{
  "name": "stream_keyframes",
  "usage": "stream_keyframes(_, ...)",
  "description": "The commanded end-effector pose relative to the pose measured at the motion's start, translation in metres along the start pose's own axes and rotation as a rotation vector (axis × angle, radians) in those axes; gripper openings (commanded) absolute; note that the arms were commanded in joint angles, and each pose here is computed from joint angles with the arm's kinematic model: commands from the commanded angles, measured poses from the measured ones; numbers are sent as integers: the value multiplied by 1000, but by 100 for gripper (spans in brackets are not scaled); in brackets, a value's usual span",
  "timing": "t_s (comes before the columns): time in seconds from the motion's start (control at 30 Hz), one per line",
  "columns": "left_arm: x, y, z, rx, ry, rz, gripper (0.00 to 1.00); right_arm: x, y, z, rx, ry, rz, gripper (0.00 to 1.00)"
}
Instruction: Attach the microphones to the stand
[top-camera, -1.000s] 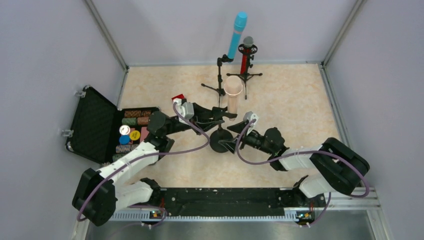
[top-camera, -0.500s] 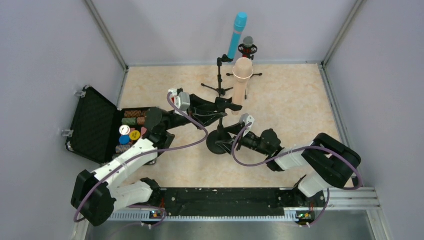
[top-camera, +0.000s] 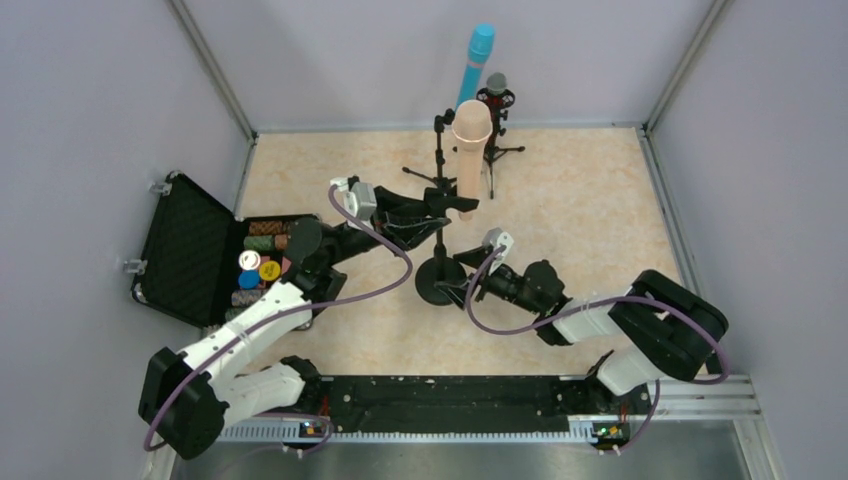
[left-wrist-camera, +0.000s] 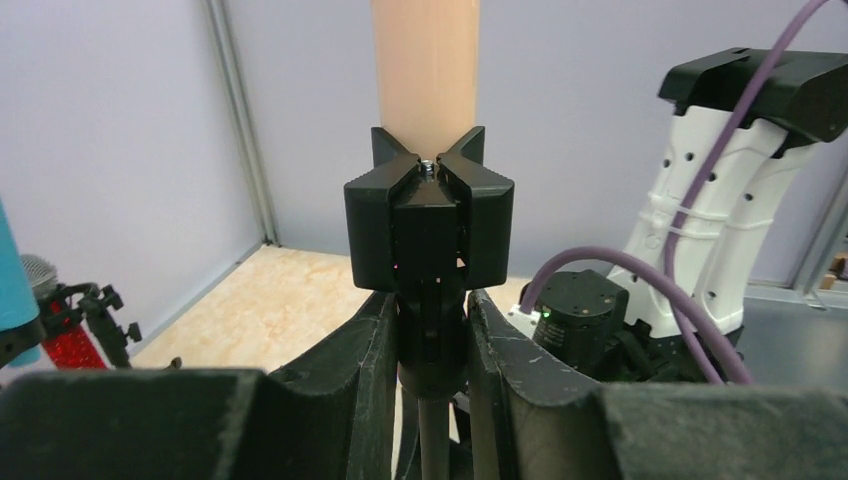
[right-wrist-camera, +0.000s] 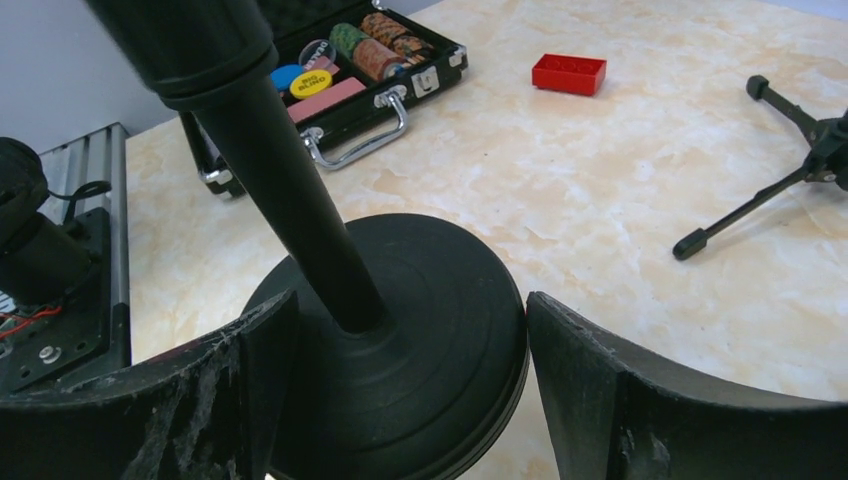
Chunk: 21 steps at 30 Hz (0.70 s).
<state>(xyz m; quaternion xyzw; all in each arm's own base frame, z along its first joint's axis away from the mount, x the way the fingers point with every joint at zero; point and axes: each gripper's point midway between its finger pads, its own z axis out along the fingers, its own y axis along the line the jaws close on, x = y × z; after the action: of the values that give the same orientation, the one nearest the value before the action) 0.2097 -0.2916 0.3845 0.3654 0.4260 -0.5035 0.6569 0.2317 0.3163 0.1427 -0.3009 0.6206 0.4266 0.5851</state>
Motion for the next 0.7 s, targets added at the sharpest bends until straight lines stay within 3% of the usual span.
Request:
stream_keyframes(0.0,-37,13,-1,-91,-127,127,0,-13,6,-5,-7,-34,-13,84)
stream_keyframes(0.67,7,62,2,-227,-29,72,0,-5,-19,-45,116,-12,80,93)
